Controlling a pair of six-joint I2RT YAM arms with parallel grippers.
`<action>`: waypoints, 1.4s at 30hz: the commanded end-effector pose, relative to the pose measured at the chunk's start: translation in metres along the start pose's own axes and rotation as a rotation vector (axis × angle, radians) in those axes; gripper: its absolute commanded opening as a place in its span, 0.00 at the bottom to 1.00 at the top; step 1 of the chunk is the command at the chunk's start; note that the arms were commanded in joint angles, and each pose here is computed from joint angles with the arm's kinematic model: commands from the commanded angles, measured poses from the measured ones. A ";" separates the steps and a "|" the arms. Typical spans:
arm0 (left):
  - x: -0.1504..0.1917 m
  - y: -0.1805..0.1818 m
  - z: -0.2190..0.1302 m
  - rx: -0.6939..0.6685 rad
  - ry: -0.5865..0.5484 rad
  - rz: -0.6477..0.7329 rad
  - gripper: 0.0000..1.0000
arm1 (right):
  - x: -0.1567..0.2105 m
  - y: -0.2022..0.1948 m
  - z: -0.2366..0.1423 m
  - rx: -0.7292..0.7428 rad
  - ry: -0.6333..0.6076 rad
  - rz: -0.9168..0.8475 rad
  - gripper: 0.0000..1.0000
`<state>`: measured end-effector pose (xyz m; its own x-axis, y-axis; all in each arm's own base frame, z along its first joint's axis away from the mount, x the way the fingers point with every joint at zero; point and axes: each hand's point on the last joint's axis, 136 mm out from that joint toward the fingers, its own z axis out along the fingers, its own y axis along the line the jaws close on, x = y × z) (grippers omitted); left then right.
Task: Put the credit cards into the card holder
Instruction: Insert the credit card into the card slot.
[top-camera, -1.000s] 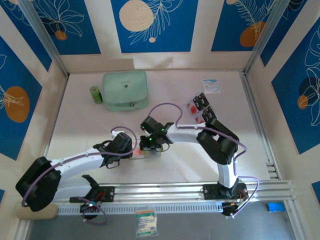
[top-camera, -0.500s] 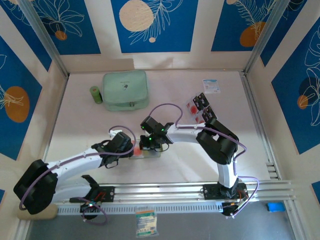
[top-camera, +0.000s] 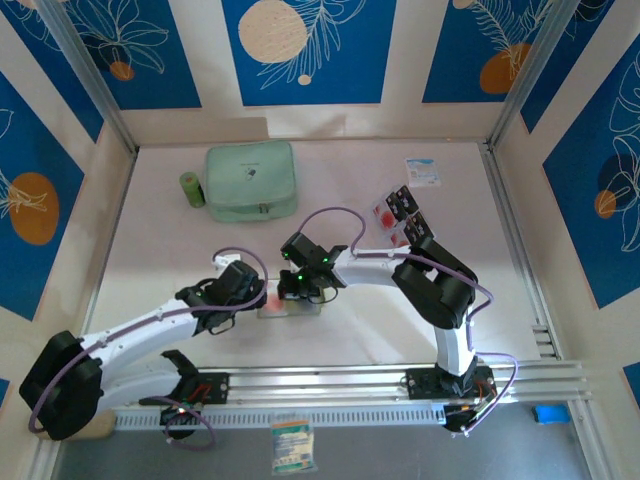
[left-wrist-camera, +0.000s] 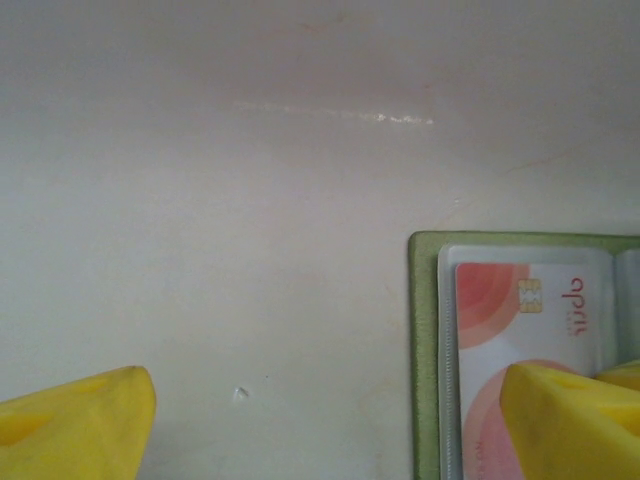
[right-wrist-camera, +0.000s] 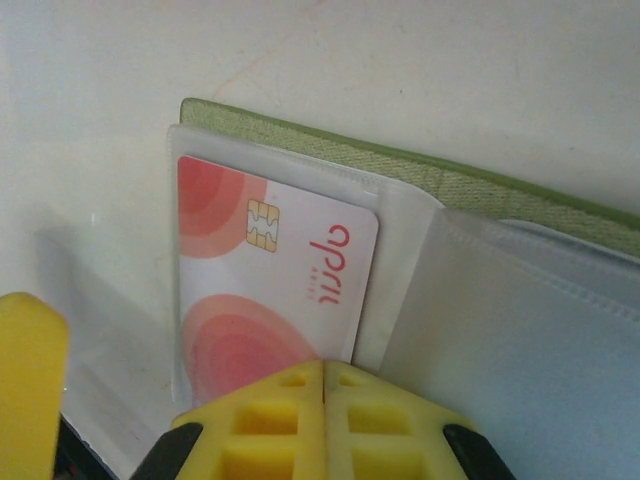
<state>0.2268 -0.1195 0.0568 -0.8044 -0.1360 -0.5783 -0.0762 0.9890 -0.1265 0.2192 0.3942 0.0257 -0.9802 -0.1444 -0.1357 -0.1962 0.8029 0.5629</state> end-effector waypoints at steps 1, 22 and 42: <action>-0.009 0.003 -0.006 -0.020 -0.022 -0.017 0.89 | 0.009 -0.004 0.004 -0.010 0.037 0.020 0.00; 0.014 -0.018 0.020 0.057 0.080 0.019 0.86 | -0.002 0.004 -0.024 -0.052 -0.015 0.004 0.00; 0.015 -0.017 0.021 0.058 0.076 0.009 0.85 | 0.003 -0.002 -0.005 -0.034 0.025 0.015 0.00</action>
<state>0.2297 -0.1419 0.0348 -0.8465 -0.1140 -0.5200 -0.0313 0.9858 -0.1651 0.2190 0.3822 0.0309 -0.9832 -0.1302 -0.1278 -0.1806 0.7919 0.5834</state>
